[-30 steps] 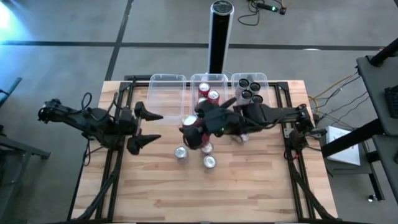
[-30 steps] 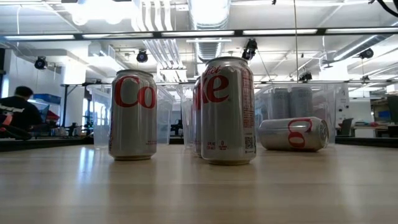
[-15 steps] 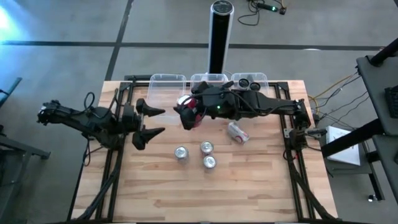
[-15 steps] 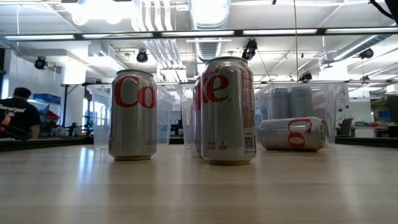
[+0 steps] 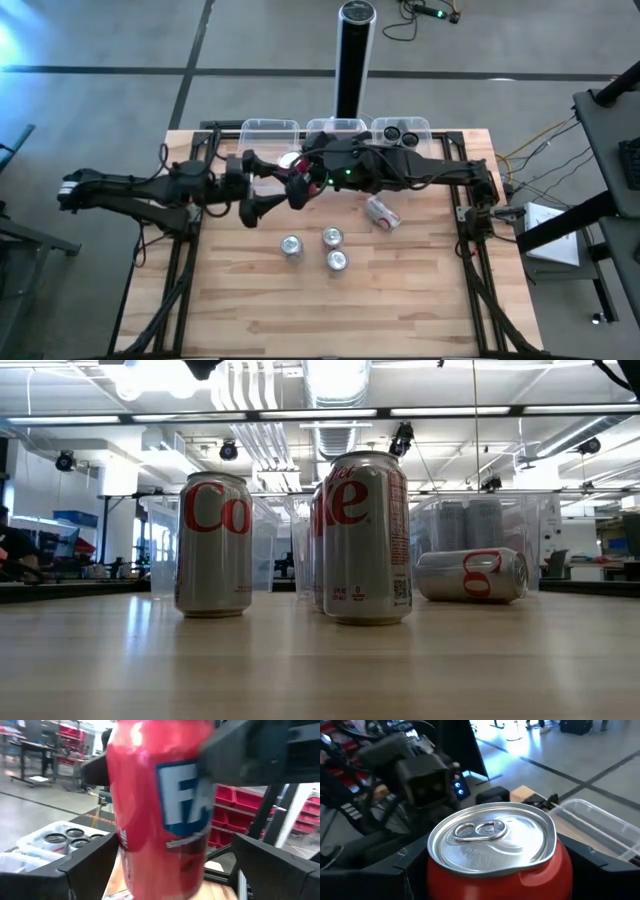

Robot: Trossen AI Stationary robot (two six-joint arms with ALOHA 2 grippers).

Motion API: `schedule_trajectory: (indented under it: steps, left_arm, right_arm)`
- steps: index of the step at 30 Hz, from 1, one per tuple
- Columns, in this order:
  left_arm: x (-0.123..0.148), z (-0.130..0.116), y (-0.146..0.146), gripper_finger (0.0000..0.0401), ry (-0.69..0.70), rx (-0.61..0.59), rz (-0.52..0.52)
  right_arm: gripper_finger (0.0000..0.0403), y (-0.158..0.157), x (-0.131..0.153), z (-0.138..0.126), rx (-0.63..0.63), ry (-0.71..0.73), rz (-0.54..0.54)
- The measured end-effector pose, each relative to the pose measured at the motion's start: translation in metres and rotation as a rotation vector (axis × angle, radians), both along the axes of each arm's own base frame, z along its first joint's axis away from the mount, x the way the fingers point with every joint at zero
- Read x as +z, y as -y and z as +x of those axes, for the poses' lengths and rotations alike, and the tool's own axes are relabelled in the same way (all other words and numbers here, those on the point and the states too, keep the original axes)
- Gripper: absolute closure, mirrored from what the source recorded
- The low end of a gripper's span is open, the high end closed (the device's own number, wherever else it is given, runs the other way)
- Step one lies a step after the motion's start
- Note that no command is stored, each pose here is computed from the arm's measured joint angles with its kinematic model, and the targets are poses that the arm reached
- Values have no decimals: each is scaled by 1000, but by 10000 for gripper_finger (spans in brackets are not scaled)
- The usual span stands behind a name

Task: Sort soda cans
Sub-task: Put the red soda can into the middle white bin

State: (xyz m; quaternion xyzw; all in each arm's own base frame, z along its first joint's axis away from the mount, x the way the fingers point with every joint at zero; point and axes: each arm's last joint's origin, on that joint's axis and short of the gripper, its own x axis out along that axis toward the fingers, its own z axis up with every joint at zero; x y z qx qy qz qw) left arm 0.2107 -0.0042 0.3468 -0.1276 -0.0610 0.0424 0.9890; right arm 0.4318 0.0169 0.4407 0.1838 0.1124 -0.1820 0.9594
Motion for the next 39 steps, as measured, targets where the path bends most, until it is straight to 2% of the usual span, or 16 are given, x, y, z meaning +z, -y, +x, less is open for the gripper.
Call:
schedule_trajectory:
  steps: [6,10,15,19,23,26,30,34,39]
  left_arm:
    - [-8,15,-2,34,-4,-53,-19]
    - [-6,20,-6,58,43,-43,-35]
    - [-12,28,-11,99,26,-73,-54]
    - [-12,29,-14,105,27,-70,-59]
    - [-9,25,-14,108,43,-61,-59]
    - [-7,21,-14,110,44,-53,-59]
    - [1,7,-14,111,58,-43,-61]
    - [14,-10,-14,112,125,-32,-56]
    - [22,-23,-13,112,167,-33,-51]
  right_arm:
    - [106,-2,-4,7,21,48,-23]
    - [106,-2,-7,8,24,46,-35]
    - [106,-4,-10,9,20,47,-43]
    - [104,-4,-12,10,18,41,-41]
    - [88,-4,-11,10,14,57,-32]
    - [61,-4,-11,10,14,60,-36]
    - [33,-7,6,-1,38,68,-89]
    - [25,-9,24,-19,56,65,-138]
    - [23,-12,11,-15,81,-15,-133]
